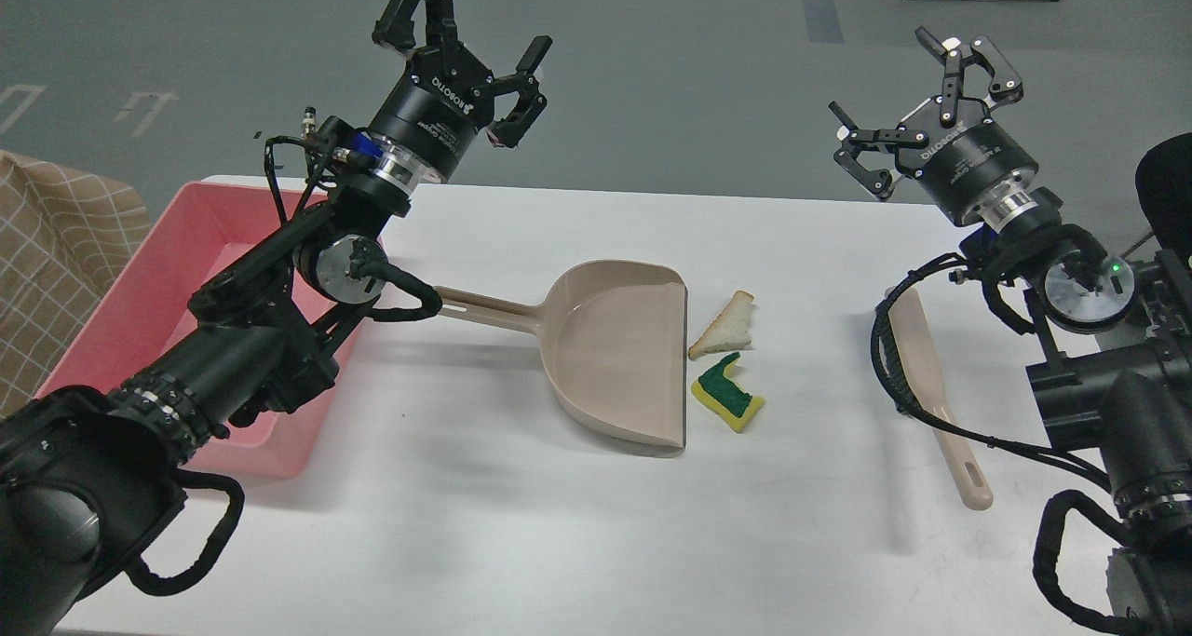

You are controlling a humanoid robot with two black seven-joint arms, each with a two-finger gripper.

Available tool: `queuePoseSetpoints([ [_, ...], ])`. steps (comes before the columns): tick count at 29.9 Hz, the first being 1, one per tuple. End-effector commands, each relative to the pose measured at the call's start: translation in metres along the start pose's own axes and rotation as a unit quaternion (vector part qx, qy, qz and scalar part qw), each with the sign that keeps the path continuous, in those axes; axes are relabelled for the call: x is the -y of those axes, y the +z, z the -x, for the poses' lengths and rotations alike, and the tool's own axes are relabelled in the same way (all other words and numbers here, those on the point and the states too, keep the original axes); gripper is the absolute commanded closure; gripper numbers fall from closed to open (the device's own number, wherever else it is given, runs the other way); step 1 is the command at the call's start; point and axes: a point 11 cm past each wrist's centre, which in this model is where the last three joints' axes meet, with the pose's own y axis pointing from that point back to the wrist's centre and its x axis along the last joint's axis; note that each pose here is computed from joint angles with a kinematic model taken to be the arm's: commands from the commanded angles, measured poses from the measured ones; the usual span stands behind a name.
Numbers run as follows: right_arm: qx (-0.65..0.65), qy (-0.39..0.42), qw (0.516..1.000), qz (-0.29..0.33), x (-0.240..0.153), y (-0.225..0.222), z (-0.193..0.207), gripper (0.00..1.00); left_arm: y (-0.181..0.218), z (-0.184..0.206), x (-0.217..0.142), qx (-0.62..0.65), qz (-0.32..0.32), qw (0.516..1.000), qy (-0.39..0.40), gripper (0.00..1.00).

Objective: Sweep and dump garbage into bin
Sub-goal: 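Lower the left gripper toward the beige dustpan handle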

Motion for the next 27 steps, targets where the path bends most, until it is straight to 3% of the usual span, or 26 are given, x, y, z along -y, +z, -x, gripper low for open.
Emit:
queuePoseSetpoints([
  [1,0.001,0.002,1.0,-0.002,-0.004,0.001,-0.002,0.0,-0.003,0.002,-0.001,-0.004,-0.001,1.0,-0.001,0.02],
  [12,-0.002,-0.007,1.0,-0.004,-0.003,-0.001,0.003,0.0,-0.003,-0.004,-0.006,-0.002,-0.003,1.0,0.006,0.02],
  [27,0.0,-0.037,0.999,-0.004,-0.036,0.029,0.014,0.0,-0.015,-0.025,-0.038,-0.021,-0.005,0.999,0.048,0.02],
])
